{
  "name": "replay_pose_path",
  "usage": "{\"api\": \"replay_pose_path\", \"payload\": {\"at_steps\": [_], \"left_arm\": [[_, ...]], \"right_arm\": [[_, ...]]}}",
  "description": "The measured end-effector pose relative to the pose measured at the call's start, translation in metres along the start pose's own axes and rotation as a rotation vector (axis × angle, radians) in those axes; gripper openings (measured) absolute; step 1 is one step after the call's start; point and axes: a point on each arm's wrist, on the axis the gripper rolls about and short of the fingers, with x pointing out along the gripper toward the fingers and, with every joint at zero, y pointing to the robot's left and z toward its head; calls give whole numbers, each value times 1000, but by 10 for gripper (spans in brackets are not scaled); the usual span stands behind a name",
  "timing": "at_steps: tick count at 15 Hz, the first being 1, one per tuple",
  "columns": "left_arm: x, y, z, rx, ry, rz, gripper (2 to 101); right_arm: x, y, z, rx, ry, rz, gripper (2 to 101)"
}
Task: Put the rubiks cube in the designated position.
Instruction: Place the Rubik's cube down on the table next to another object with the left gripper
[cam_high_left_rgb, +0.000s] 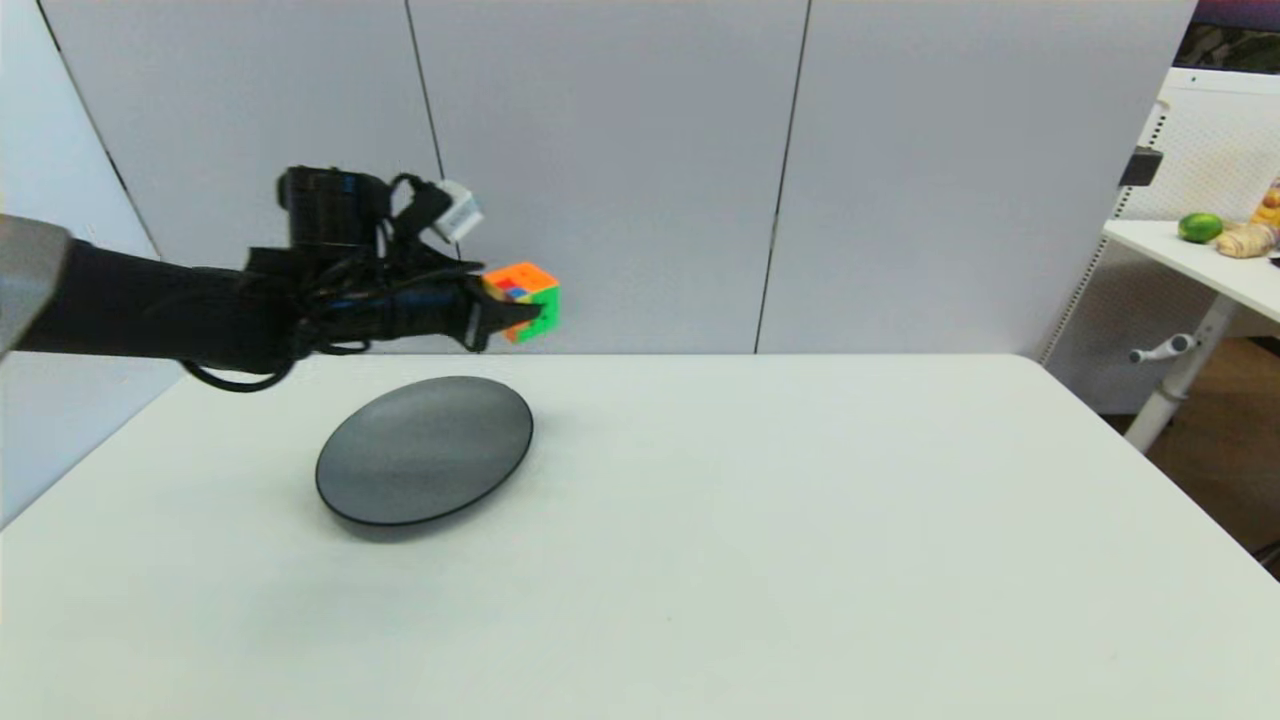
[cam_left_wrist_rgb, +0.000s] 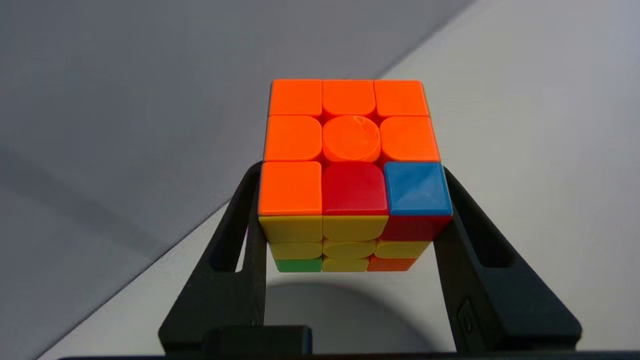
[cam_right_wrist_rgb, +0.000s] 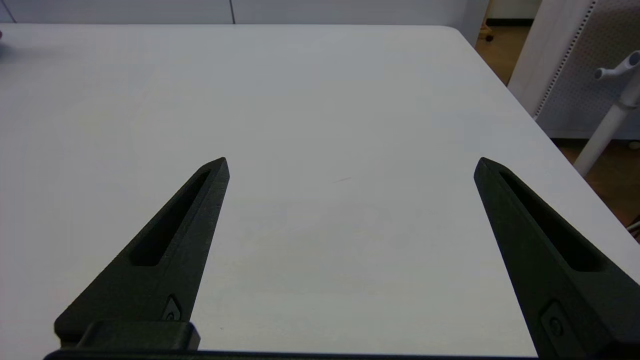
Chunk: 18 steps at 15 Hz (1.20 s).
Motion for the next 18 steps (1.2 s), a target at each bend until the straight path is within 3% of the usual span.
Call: {"api": "replay_pose_path", "payload": {"at_steps": [4,9,18], "left_arm": [[-92,57,-58,-129,146,277,543],[-163,78,-102,-210,187,502,541],[-147,79,-141,-247,223,483,541]], "right_arm": [[0,0,0,0,0,0,971],[0,0,0,0,0,0,971],[0,0,0,0,0,0,971]]}}
